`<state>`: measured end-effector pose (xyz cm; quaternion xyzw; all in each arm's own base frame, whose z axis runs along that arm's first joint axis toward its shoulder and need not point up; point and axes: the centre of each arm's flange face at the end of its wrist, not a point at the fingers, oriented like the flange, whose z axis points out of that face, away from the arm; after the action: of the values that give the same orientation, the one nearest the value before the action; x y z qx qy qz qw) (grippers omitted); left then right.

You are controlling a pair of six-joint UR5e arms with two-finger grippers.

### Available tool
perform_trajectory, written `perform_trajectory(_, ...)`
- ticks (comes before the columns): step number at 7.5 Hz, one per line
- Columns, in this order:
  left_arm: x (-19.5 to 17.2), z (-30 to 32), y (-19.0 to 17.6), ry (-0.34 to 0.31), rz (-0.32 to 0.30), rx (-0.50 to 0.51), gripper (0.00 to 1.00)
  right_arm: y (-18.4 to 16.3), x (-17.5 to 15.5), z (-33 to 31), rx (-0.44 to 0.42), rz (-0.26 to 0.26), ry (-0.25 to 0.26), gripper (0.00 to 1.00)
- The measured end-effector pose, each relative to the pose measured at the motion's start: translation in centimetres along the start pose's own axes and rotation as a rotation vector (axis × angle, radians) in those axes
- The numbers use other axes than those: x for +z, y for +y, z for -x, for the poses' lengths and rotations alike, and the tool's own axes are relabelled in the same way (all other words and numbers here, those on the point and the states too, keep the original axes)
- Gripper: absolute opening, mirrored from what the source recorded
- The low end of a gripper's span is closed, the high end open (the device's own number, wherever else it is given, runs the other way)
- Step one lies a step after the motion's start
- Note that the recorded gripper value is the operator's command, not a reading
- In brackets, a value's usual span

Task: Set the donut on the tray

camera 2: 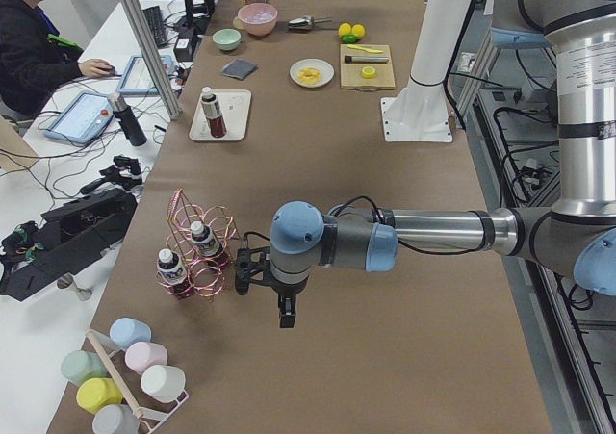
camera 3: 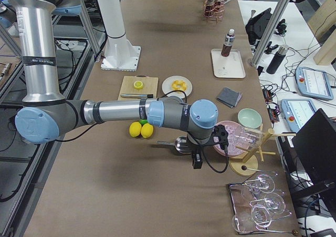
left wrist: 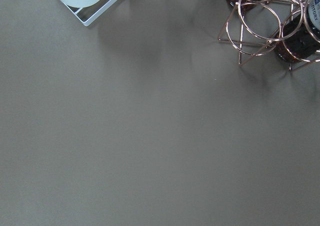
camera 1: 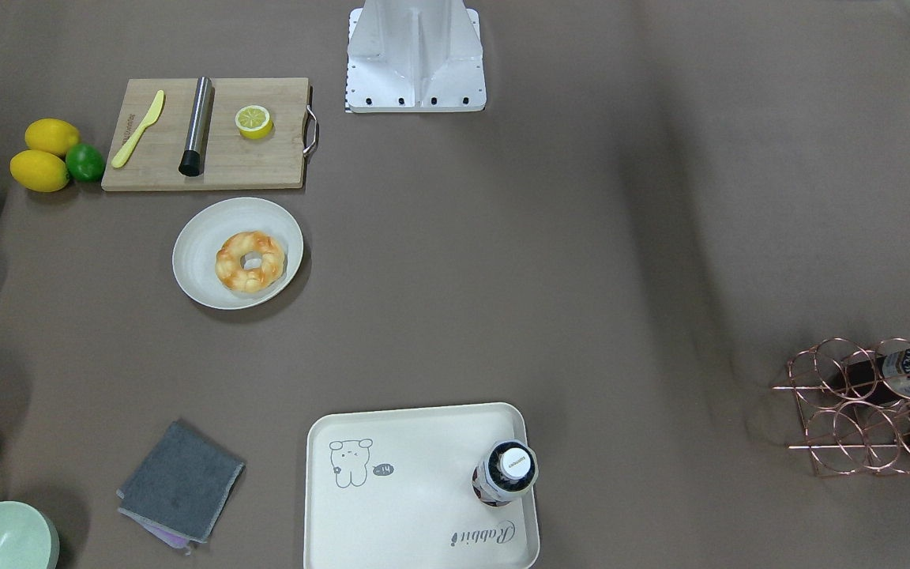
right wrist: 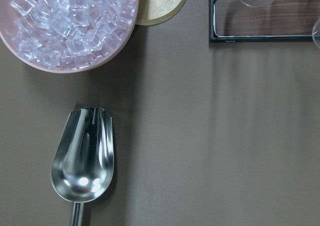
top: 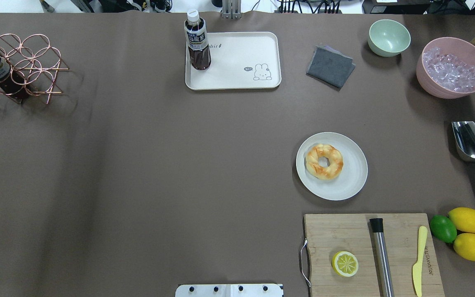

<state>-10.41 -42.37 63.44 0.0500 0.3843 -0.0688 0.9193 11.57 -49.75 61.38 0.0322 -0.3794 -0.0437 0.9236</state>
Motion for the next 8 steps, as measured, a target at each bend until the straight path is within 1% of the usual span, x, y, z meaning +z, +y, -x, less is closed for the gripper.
perform_trajectory(8, 0.19, -0.06, -0.80, 0.004, 0.004, -0.003, 0.98, -0.64, -0.36, 0.33, 0.015, -0.006, 0.001, 1.00)
